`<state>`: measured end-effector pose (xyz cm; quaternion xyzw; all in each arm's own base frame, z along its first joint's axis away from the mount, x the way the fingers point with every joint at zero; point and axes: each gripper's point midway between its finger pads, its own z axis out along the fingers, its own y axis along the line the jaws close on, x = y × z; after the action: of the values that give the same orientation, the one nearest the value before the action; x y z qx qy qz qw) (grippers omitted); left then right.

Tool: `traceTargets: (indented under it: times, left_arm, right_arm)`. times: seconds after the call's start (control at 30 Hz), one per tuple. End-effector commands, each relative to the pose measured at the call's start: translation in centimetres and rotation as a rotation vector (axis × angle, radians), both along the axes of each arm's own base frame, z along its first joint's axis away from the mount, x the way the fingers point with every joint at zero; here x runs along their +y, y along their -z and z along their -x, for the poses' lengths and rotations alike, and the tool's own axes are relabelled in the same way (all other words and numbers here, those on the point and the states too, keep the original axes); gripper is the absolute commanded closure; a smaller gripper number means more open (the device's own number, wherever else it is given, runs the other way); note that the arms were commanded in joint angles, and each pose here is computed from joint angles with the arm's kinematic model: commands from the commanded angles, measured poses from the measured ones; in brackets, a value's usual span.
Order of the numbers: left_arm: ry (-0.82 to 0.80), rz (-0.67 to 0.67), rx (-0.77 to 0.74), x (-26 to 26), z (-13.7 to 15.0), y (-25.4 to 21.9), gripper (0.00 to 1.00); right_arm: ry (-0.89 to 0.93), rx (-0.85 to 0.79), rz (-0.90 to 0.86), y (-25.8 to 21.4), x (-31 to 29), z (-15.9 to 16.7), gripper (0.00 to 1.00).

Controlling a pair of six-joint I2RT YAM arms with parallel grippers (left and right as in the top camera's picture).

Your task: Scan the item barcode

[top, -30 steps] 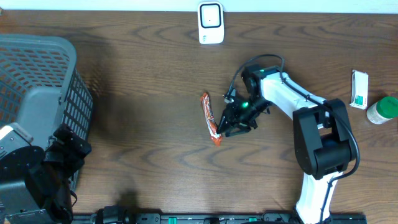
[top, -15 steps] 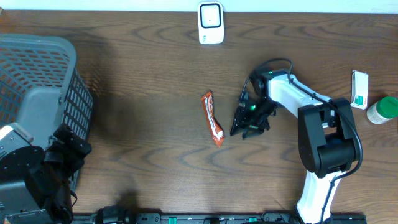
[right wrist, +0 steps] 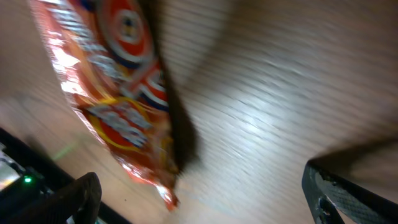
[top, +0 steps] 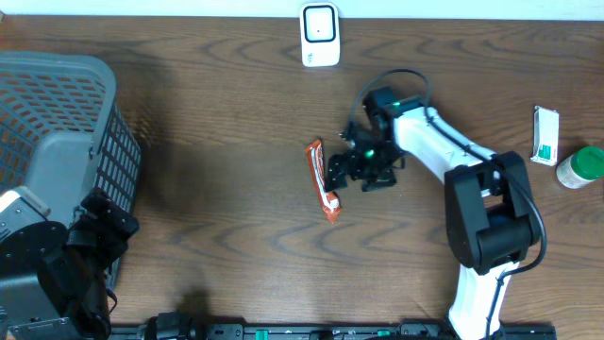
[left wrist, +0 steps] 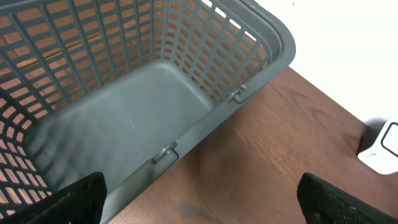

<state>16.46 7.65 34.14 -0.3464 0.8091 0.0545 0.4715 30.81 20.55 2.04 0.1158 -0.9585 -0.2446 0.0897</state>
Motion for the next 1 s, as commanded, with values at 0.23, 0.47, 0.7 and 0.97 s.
traceTargets:
  times: [0.23,0.47,0.7,0.97]
  left_arm:
    - [-0.013,-0.012,0.003,0.3,0.2,-0.1,0.02]
    - [-0.013,-0.012,0.003,0.3,0.2,-0.1,0.02]
    - [-0.013,-0.012,0.003,0.3,0.2,-0.1,0.02]
    - [-0.013,-0.012,0.003,0.3,0.2,-0.1,0.02]
  right_arm:
    - [-0.132,-0.138,0.106,1.3,3.7,0.6,0.01]
    - [-0.144,-0.184,0.188,4.6,2.9,0.9,0.71]
    - [-0.138,-0.126,0.197,6.3,1.7,2.7,0.99]
    - [-0.372,-0.290,-0.048,-0.5,4.4,3.0,0.99]
